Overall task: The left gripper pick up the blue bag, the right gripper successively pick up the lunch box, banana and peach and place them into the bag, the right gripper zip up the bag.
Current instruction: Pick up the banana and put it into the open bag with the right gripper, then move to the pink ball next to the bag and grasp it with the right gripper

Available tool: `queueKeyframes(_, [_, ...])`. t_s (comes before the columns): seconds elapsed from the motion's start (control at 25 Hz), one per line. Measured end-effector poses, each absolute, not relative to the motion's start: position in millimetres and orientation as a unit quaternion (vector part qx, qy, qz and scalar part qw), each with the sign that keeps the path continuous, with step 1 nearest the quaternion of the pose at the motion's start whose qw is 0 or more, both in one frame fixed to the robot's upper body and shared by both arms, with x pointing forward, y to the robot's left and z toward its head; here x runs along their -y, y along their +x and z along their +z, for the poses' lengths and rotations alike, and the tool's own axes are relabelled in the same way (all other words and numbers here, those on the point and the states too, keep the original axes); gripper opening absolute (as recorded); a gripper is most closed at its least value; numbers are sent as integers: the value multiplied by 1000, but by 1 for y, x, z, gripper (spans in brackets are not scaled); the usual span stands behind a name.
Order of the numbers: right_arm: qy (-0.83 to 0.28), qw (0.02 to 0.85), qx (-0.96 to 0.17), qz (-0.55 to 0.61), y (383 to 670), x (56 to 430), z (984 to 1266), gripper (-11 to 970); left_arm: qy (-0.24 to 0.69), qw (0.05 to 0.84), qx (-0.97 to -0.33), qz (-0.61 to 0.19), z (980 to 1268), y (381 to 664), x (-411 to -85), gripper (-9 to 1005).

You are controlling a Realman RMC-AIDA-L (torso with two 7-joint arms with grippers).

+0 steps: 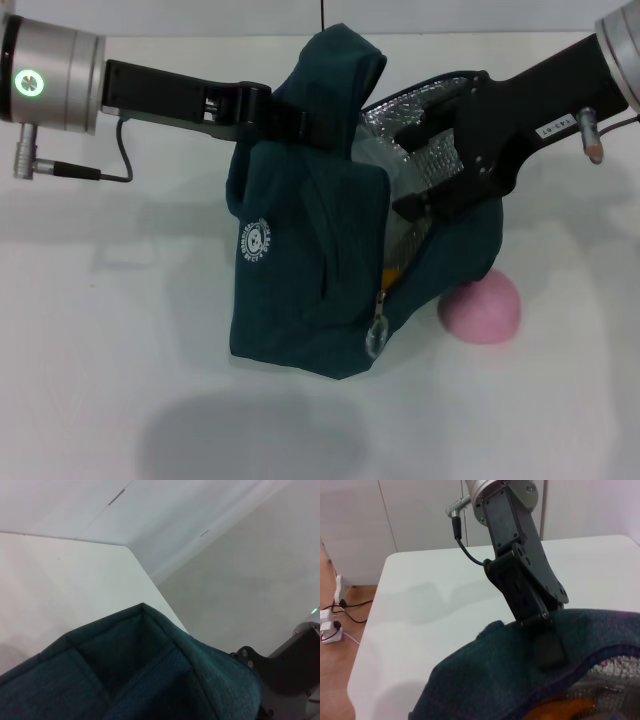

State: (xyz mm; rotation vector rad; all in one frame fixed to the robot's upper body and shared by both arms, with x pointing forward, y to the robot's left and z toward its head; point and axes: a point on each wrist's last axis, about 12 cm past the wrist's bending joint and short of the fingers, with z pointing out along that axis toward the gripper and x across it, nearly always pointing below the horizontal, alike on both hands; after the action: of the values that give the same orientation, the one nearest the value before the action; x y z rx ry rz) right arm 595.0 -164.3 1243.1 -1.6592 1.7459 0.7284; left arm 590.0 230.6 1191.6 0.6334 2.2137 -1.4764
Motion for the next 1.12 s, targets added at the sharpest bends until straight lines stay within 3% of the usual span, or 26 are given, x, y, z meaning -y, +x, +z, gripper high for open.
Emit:
queueKeyframes(0.24, [-599, 323, -680, 272, 590, 188, 1240, 887, 212, 213, -799, -520, 1185, 590, -237, 36])
queueKeyframes(0.6, [-527, 370, -700, 308, 559, 253, 1231, 888, 178, 234, -811, -505, 1167, 583, -256, 36])
queueKeyframes(0.88, [-534, 364, -688, 331, 536, 280, 1181, 887, 160, 240, -811, -509, 1155, 575, -261, 36])
queueKeyframes(1.12, [-476, 485, -614, 401, 519, 306, 1172, 887, 155, 246, -812, -506, 1153, 575, -262, 36])
